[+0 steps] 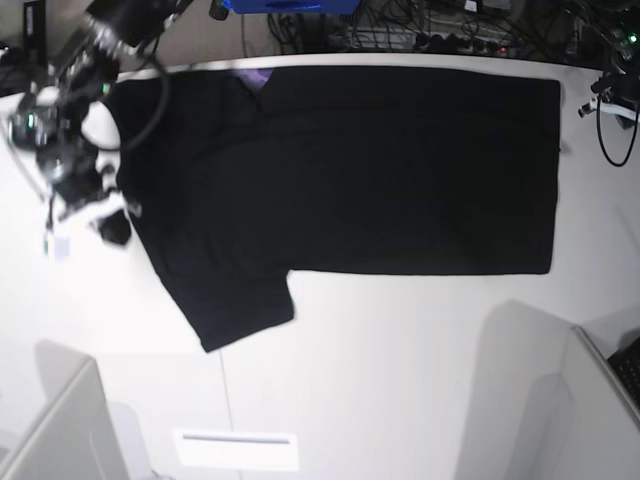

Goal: Fold the T-shirt properly
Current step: 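Move the right gripper to the sleeve and hem corner nearest it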

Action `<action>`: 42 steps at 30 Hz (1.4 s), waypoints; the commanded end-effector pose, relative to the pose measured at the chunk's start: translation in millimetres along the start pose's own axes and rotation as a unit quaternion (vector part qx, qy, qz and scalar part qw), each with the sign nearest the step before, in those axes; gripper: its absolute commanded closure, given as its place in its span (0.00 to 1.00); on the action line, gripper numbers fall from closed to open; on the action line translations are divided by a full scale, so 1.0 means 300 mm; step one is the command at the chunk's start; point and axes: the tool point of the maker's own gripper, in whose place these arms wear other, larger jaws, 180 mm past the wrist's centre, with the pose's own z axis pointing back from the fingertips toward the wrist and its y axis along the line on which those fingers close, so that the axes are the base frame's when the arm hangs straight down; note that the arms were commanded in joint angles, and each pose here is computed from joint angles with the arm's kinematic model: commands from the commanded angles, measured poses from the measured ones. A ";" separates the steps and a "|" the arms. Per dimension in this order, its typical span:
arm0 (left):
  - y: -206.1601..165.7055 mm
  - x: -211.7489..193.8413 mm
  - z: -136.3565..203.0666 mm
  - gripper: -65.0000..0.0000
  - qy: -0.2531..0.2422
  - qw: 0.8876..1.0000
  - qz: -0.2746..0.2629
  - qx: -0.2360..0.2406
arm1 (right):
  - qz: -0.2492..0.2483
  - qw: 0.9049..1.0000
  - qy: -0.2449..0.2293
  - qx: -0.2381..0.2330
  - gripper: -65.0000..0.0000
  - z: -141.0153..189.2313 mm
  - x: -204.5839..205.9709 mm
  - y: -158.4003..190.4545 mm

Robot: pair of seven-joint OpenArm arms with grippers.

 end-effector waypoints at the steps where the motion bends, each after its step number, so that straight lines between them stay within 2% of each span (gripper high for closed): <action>1: 0.000 0.060 0.008 1.00 -0.025 1.000 -0.010 0.002 | 0.017 1.000 -0.020 0.015 1.00 -0.040 0.086 0.024; 3: -0.026 0.103 0.005 1.00 -0.038 0.999 -0.030 -0.008 | 0.026 0.999 0.003 0.020 1.00 -0.131 0.131 0.018; 6: -0.042 0.134 0.003 1.00 -0.048 0.998 -0.040 -0.013 | 0.006 0.999 0.039 0.014 1.00 -0.280 0.184 -0.012; 7: -0.045 0.137 0.002 1.00 -0.049 0.998 -0.041 -0.015 | -0.001 0.999 0.050 0.008 0.93 -0.323 0.201 -0.030; 8: -0.045 0.155 0.005 1.00 -0.056 0.997 -0.043 -0.014 | -0.007 0.998 0.062 0.002 0.79 -0.363 0.208 -0.046; 11: -0.033 0.190 0.002 1.00 -0.065 0.997 -0.043 -0.009 | -0.028 0.997 0.072 0.007 0.44 -0.454 0.237 -0.042; 13: -0.031 0.203 0.004 1.00 -0.069 0.997 -0.044 -0.009 | -0.046 0.997 0.062 0.014 0.36 -0.499 0.248 -0.041; 15: -0.031 0.203 0.004 1.00 -0.069 0.997 -0.044 -0.009 | -0.066 0.996 0.056 0.026 0.37 -0.547 0.247 -0.020; 16: -0.031 0.203 0.004 0.97 -0.069 0.997 -0.044 -0.009 | -0.078 0.995 0.057 0.032 0.37 -0.569 0.240 -0.011; 18: -0.031 0.199 0.004 0.76 -0.067 0.997 -0.044 -0.008 | -0.093 0.993 0.067 0.030 0.37 -0.601 0.211 -0.022; 19: -0.031 0.197 0.004 0.69 -0.067 0.997 -0.044 -0.009 | -0.096 0.992 0.073 0.029 0.37 -0.615 0.190 -0.019; 21: -0.030 0.196 0.003 0.62 -0.066 0.997 -0.044 -0.009 | -0.089 0.992 0.085 0.021 0.37 -0.636 0.153 -0.020; 27: -0.027 0.193 0.004 0.63 -0.065 0.997 -0.044 -0.008 | -0.081 0.989 0.126 0.018 0.37 -0.633 0.084 -0.021; 33: -0.038 0.201 0.001 0.63 -0.068 0.997 -0.044 -0.011 | -0.005 0.983 0.182 0.012 0.37 -0.633 0.020 0.005; 36: -0.038 0.201 0.001 0.63 -0.068 0.997 -0.044 -0.011 | 0.002 0.982 0.189 0.010 0.37 -0.631 0.000 0.002; 38: -0.037 0.198 0.000 0.63 -0.066 0.997 -0.044 -0.011 | 0.003 0.982 0.190 0.010 0.42 -0.631 -0.005 0.000; 42: -0.037 0.199 0.000 0.63 -0.067 0.997 -0.044 -0.011 | 0.002 0.985 0.175 0.009 0.61 -0.637 0.007 -0.002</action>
